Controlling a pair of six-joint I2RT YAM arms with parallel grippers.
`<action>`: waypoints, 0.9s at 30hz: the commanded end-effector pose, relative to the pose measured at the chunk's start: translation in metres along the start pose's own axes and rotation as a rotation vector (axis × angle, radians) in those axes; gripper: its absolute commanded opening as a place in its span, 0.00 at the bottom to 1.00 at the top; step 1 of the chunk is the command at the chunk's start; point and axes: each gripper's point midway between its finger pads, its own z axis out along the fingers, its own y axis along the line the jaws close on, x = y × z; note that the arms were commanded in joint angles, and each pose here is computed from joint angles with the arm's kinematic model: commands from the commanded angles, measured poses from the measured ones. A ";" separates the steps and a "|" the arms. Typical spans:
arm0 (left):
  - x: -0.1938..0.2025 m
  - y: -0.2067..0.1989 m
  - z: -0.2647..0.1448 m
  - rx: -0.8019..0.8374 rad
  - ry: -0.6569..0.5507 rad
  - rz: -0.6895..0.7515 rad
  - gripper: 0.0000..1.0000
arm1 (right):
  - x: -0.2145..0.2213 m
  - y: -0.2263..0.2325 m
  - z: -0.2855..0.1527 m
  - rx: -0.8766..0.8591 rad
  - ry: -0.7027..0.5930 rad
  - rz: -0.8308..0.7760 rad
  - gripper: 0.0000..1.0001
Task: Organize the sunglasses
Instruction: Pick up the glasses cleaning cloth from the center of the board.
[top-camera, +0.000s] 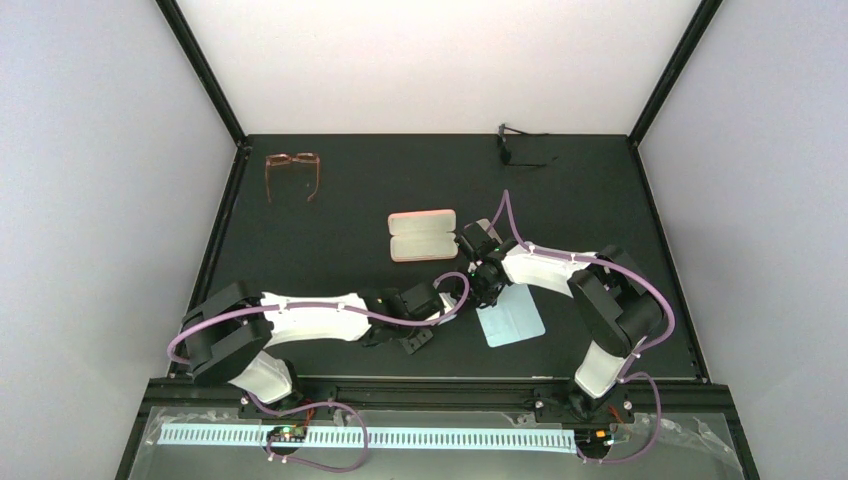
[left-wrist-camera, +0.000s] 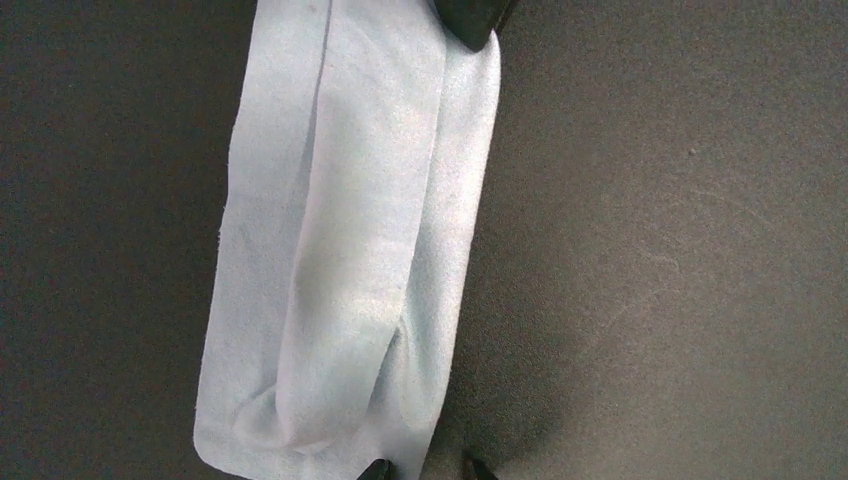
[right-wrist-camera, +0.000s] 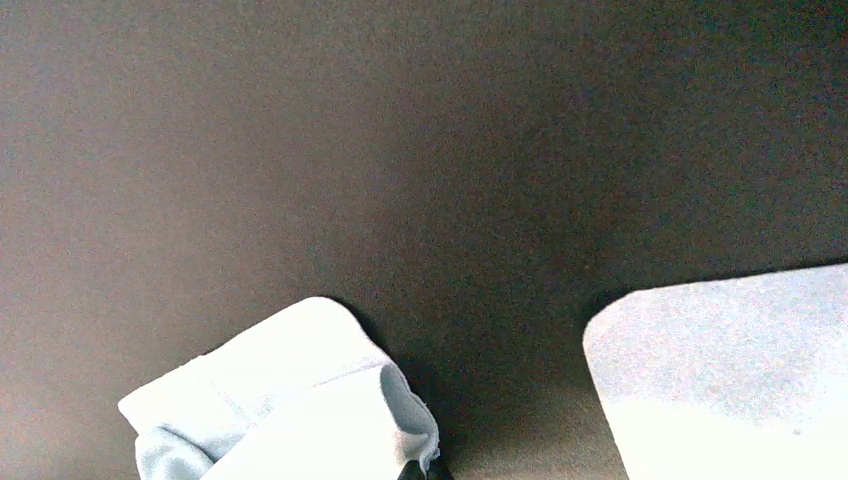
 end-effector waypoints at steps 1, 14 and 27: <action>-0.005 0.008 0.006 -0.014 -0.003 -0.034 0.19 | -0.001 0.002 -0.001 -0.007 0.001 0.014 0.01; -0.002 0.016 0.014 -0.028 0.032 -0.068 0.15 | -0.003 0.007 -0.004 -0.017 -0.002 0.006 0.01; 0.007 0.026 0.014 -0.068 0.081 -0.129 0.02 | -0.009 0.015 -0.009 -0.009 -0.003 0.002 0.01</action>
